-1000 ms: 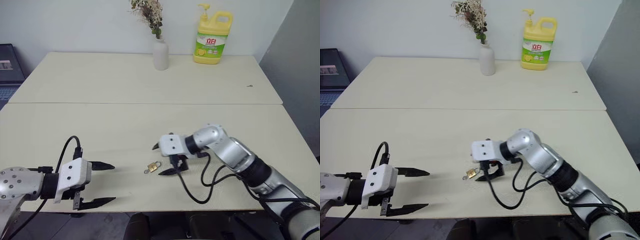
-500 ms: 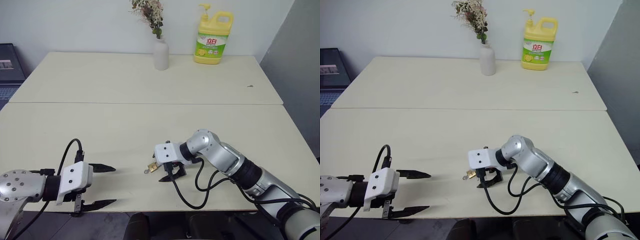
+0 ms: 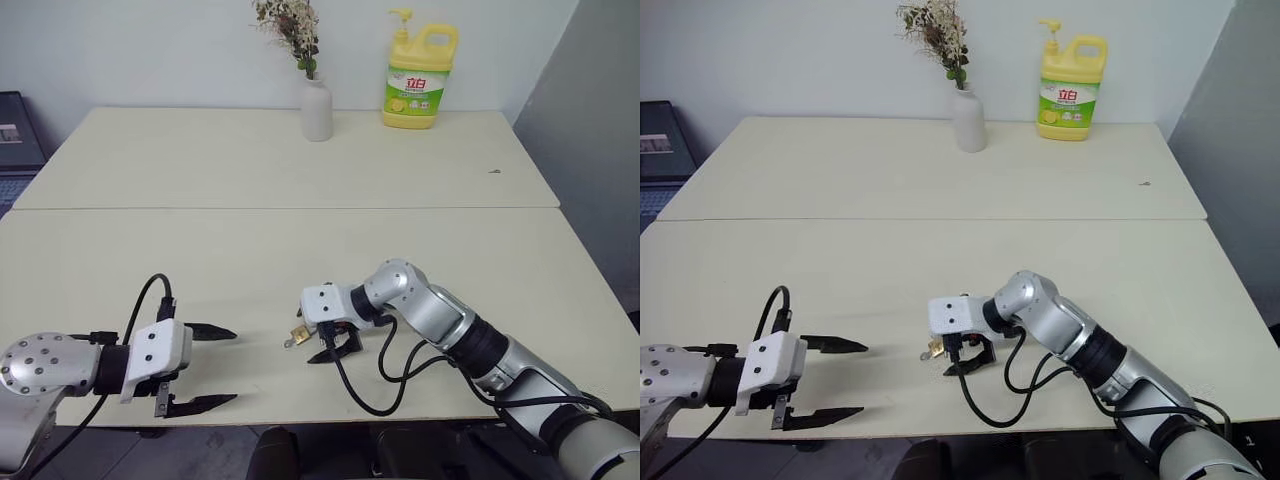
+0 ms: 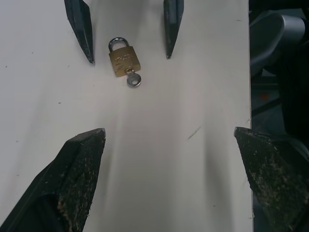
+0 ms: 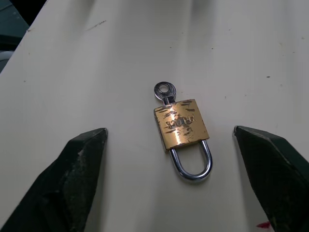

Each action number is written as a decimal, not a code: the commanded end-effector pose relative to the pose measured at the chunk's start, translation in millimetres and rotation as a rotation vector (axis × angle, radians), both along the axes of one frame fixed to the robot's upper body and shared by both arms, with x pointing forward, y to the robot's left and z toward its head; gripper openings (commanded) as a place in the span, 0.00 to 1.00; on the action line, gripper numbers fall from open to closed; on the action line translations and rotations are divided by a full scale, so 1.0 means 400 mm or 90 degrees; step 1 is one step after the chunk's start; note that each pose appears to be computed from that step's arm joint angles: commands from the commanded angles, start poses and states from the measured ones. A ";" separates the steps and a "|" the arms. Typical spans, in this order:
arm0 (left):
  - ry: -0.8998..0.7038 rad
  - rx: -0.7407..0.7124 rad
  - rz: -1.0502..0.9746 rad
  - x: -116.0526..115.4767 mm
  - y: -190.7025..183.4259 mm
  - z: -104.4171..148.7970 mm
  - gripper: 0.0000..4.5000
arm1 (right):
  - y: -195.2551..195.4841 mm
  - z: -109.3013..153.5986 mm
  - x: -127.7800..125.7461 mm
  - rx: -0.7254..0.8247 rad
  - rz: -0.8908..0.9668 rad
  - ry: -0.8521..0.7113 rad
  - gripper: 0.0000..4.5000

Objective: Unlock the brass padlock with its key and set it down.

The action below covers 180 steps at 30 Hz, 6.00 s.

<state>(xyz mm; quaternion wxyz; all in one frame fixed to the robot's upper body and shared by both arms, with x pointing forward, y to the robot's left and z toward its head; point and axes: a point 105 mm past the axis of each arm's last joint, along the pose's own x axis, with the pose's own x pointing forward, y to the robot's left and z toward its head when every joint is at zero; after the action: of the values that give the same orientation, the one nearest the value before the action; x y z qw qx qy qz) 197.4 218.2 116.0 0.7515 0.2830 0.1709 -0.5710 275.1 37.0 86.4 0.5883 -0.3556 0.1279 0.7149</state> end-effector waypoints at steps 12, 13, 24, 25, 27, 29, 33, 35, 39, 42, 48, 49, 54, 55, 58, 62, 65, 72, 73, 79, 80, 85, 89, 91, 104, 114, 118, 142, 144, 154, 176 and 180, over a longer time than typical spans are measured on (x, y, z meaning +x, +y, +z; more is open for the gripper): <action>-0.007 0.005 -0.011 -0.001 -0.003 0.004 1.00 | 0.001 -0.011 0.004 -0.012 -0.007 -0.006 0.21; -0.009 0.004 -0.007 0.001 -0.002 0.005 1.00 | 0.002 -0.006 0.005 -0.008 -0.007 -0.010 0.21; -0.021 -0.029 0.046 0.040 0.012 0.029 1.00 | -0.020 0.052 0.026 0.035 -0.030 -0.066 0.21; -0.025 -0.034 0.050 0.046 0.012 0.034 1.00 | -0.027 0.059 0.030 0.039 -0.035 -0.075 0.21; -0.036 -0.067 0.070 0.065 0.001 0.050 1.00 | -0.057 0.079 0.045 0.051 -0.061 -0.101 0.21; -0.041 -0.118 0.090 0.082 -0.019 0.073 1.00 | -0.099 0.103 0.062 0.071 -0.102 -0.131 0.21; -0.031 -0.164 0.108 0.102 -0.046 0.088 1.00 | -0.173 0.137 0.077 0.098 -0.180 -0.163 0.21; -0.023 -0.188 0.114 0.115 -0.064 0.095 1.00 | -0.208 0.153 0.083 0.109 -0.223 -0.194 0.21; 0.006 -0.223 0.114 0.154 -0.104 0.100 1.00 | -0.284 0.173 0.069 0.098 -0.298 -0.277 0.21; 0.001 -0.226 0.081 0.185 -0.137 0.105 1.00 | -0.351 0.193 0.071 0.069 -0.362 -0.372 0.21; -0.008 -0.244 0.048 0.224 -0.175 0.132 1.00 | -0.366 0.240 0.069 0.130 -0.412 -0.482 0.21; -0.007 -0.240 0.043 0.230 -0.182 0.133 1.00 | -0.367 0.242 0.066 0.135 -0.415 -0.502 0.21; -0.010 -0.244 0.020 0.255 -0.204 0.152 1.00 | -0.368 0.253 0.054 0.096 -0.348 -0.686 0.21; -0.011 -0.247 0.018 0.260 -0.208 0.156 1.00 | -0.364 0.259 0.050 0.088 -0.321 -0.731 0.21; -0.008 -0.255 -0.001 0.268 -0.232 0.170 1.00 | -0.355 0.282 0.040 0.093 -0.274 -0.818 0.21; -0.010 -0.260 -0.015 0.271 -0.258 0.187 1.00 | -0.356 0.273 0.042 0.090 -0.257 -0.820 0.21; 0.000 -0.283 -0.034 0.275 -0.288 0.211 1.00 | -0.357 0.273 0.041 0.095 -0.238 -0.822 0.21; 0.042 -0.332 -0.071 0.279 -0.326 0.268 1.00 | -0.333 0.303 0.022 0.163 -0.175 -0.874 0.21; 0.043 -0.330 -0.078 0.279 -0.330 0.271 1.00 | -0.331 0.303 0.022 0.168 -0.170 -0.874 0.21; 0.045 -0.336 -0.089 0.289 -0.352 0.279 1.00 | -0.318 0.301 0.019 0.189 -0.153 -0.870 0.21; 0.050 -0.336 -0.099 0.286 -0.358 0.278 1.00 | -0.315 0.301 0.019 0.192 -0.151 -0.869 0.21; 0.057 -0.330 -0.112 0.291 -0.370 0.270 1.00 | -0.306 0.300 0.016 0.202 -0.146 -0.865 0.21; 0.064 -0.331 -0.112 0.302 -0.372 0.266 0.91 | -0.295 0.302 0.011 0.213 -0.138 -0.862 0.21; 0.069 -0.329 -0.117 0.303 -0.373 0.262 0.81 | -0.288 0.303 0.007 0.221 -0.133 -0.860 0.21; 0.073 -0.331 -0.126 0.314 -0.381 0.256 0.00 | -0.265 0.305 0.003 0.235 -0.109 -0.849 0.21; 0.058 -0.320 -0.132 0.313 -0.379 0.243 0.00 | -0.260 0.305 0.007 0.240 -0.108 -0.839 0.21; 0.026 -0.308 -0.149 0.308 -0.377 0.240 0.00 | -0.260 0.303 0.008 0.243 -0.116 -0.823 0.21; -0.285 -0.233 -0.275 0.287 -0.389 0.252 0.00 | -0.258 0.308 0.012 0.272 -0.154 -0.771 0.21; -0.295 -0.235 -0.276 0.290 -0.389 0.252 0.00 | -0.257 0.307 0.013 0.273 -0.156 -0.770 0.21; -0.207 -0.260 -0.223 0.308 -0.374 0.235 0.04 | -0.257 0.306 0.015 0.271 -0.158 -0.769 0.21; 0.059 -0.354 -0.073 0.299 -0.395 0.264 0.69 | -0.253 0.299 0.012 0.268 -0.150 -0.764 0.21; 0.054 -0.347 -0.076 0.298 -0.403 0.257 0.69 | -0.251 0.300 0.011 0.268 -0.147 -0.765 0.21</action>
<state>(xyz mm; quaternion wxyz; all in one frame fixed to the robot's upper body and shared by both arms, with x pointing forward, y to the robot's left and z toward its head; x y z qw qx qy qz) 321.9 63.0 205.7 0.7648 0.0434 0.0535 -0.6405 285.5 -67.6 194.5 0.6954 -0.5573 -0.3021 0.3385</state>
